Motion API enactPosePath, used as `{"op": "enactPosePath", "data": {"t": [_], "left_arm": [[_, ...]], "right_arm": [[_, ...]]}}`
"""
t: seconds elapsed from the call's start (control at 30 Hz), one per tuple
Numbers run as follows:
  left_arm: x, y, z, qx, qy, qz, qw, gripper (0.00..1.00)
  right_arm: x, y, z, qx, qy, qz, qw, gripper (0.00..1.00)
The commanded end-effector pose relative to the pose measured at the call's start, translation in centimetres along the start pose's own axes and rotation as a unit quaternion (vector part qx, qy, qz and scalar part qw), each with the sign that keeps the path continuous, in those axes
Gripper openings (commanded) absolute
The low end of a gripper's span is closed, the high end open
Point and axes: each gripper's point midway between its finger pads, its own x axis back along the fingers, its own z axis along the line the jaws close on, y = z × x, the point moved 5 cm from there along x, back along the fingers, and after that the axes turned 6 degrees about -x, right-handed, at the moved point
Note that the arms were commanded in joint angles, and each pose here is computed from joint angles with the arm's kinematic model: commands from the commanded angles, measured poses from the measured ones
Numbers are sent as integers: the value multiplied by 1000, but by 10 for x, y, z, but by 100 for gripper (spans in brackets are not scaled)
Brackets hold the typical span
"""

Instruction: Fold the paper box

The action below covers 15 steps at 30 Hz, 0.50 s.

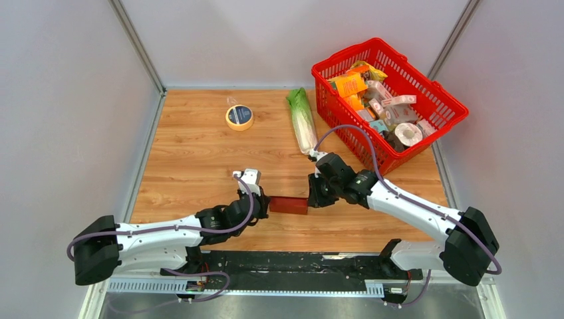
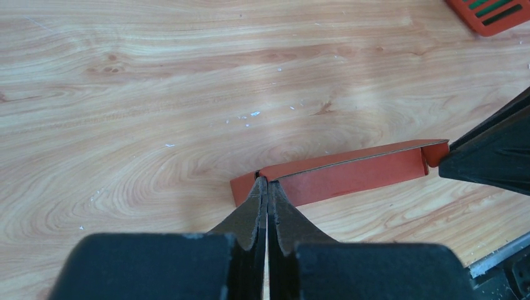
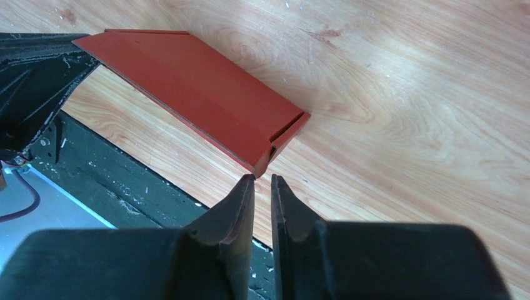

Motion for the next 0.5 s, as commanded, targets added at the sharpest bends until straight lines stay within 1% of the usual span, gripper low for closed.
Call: {"op": "enactPosePath", "data": {"t": [0.0, 0.1, 0.27, 0.47], "left_arm": [[-1, -17, 8, -42, 13, 41, 998, 0], [-1, -15, 6, -42, 12, 40, 998, 0], [1, -13, 6, -46, 13, 41, 998, 0], [2, -8, 5, -46, 12, 37, 998, 0]], "right_arm": [[16, 13, 0, 30, -19, -21, 999, 21], [21, 15, 2, 40, -18, -24, 999, 31], [16, 18, 6, 44, -5, -20, 999, 34], [7, 25, 19, 41, 23, -12, 999, 34]]}}
